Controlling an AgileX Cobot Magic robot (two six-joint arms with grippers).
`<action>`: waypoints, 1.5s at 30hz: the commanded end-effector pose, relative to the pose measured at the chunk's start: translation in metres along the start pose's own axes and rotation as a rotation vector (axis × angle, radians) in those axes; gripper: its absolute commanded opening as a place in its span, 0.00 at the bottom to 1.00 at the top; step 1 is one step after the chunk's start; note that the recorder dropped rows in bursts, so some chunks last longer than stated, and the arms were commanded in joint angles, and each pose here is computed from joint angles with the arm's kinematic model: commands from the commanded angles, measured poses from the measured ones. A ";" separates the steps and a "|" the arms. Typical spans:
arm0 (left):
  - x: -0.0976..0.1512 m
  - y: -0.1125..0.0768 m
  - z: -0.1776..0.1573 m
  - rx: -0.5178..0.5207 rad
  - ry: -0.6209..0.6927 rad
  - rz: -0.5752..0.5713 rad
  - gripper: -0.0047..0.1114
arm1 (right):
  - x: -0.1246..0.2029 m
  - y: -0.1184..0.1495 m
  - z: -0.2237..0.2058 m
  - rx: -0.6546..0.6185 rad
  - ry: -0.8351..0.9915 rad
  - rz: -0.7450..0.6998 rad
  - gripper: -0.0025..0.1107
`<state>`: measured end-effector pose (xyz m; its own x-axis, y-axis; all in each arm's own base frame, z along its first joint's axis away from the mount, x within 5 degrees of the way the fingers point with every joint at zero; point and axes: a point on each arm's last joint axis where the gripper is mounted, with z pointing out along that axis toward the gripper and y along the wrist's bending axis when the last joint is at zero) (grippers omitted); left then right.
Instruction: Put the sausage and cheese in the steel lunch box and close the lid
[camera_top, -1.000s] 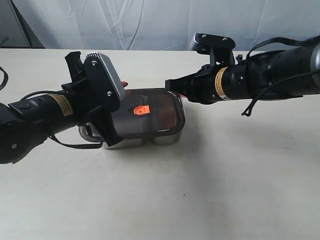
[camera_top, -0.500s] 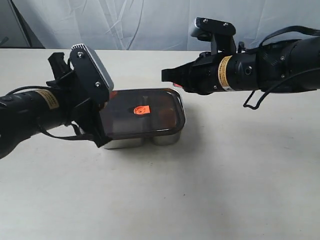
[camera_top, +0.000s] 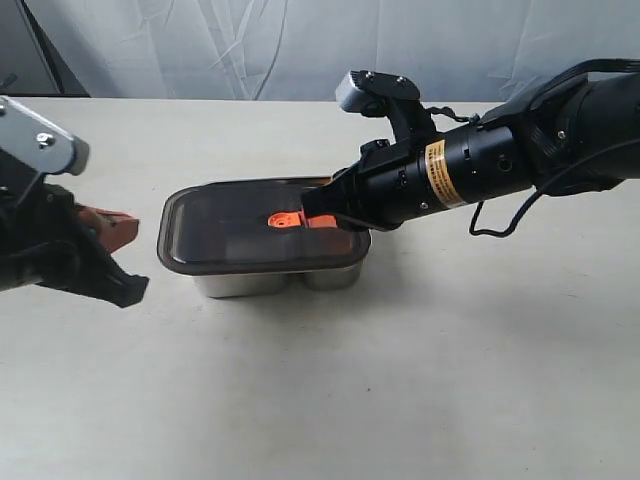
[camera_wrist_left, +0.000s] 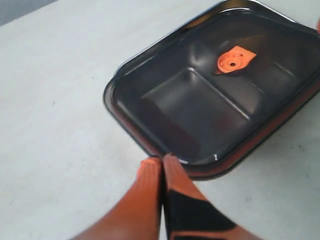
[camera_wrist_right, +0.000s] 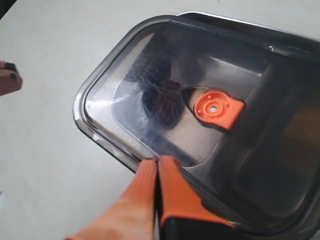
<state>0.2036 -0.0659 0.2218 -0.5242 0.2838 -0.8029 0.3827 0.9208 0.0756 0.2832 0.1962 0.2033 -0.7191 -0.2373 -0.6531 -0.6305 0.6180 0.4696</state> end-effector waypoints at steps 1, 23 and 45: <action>0.014 0.010 -0.021 -0.007 0.030 -0.147 0.04 | -0.001 0.002 -0.002 -0.011 0.001 -0.005 0.01; 0.043 0.003 0.005 0.069 0.254 -0.511 0.04 | 0.008 0.033 0.013 -0.069 0.046 -0.095 0.01; 0.027 -0.001 0.063 0.228 0.296 -0.605 0.04 | 0.006 0.029 0.013 -0.019 0.028 -0.096 0.01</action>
<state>0.2350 -0.0764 0.1620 -0.8732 -0.1678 -0.4576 0.0924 0.8648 -0.4936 0.2641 0.2228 0.2022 -0.6730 -0.3182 -0.6677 -0.6980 0.5718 0.4311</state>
